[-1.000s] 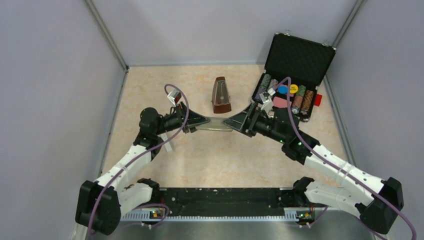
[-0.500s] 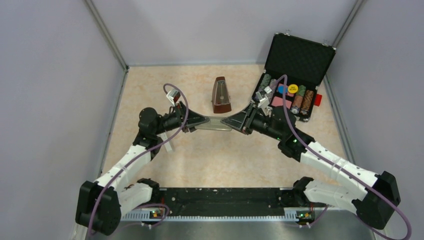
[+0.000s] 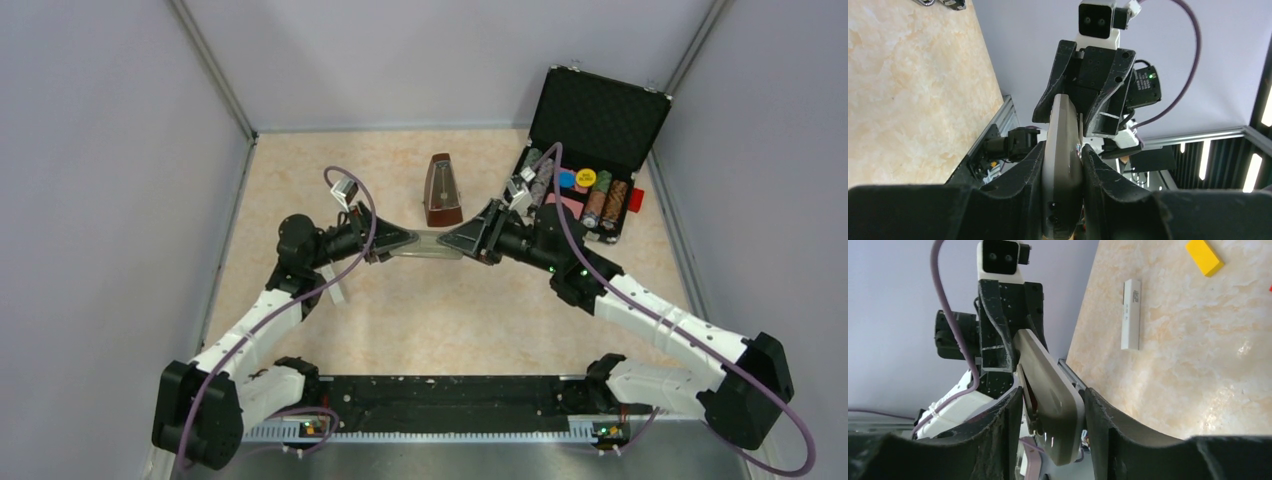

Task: Load the batteries into the remote control

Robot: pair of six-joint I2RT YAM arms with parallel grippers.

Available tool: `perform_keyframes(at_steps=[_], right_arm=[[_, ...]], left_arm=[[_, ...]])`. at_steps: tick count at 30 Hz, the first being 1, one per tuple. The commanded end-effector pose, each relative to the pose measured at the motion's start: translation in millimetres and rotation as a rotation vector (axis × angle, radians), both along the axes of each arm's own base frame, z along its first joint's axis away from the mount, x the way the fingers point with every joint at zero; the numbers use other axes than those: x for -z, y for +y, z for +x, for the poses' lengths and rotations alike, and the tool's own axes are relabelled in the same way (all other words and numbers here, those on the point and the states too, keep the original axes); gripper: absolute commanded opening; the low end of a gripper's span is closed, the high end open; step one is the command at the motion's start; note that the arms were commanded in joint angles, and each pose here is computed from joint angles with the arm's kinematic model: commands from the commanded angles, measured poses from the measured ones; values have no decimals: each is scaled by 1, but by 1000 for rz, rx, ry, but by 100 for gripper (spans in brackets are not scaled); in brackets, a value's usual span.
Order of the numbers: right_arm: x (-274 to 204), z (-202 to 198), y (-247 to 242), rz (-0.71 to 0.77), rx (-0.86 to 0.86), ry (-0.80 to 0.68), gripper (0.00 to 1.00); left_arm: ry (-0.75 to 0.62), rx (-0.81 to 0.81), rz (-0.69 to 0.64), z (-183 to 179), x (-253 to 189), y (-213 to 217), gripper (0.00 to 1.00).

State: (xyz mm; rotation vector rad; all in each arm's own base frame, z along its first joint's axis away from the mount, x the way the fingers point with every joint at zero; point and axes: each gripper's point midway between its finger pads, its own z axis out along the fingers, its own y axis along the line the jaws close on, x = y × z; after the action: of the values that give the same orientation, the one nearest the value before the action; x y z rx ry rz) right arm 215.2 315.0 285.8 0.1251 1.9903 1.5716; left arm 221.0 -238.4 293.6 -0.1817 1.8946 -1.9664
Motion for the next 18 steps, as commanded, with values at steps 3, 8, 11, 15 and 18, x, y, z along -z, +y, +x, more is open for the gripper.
perform_keyframes(at_steps=[3, 8, 11, 15, 18], right_arm=[[10, 1, -14, -158, 46, 8, 62], [14, 2, -35, -259, 106, 26, 67], [9, 2, -40, -286, 117, 13, 67], [4, 4, -39, -304, 109, 0, 65], [2, 5, -34, -310, 84, -6, 54]], left_arm=[[-153, -42, 53, 4, -16, -3, 0], [-148, -63, 134, 10, 3, -2, 0], [-144, -53, 158, 10, 12, -3, 0], [-147, -32, 178, 10, 20, -4, 0], [-140, -27, 188, 10, 24, -4, 0]])
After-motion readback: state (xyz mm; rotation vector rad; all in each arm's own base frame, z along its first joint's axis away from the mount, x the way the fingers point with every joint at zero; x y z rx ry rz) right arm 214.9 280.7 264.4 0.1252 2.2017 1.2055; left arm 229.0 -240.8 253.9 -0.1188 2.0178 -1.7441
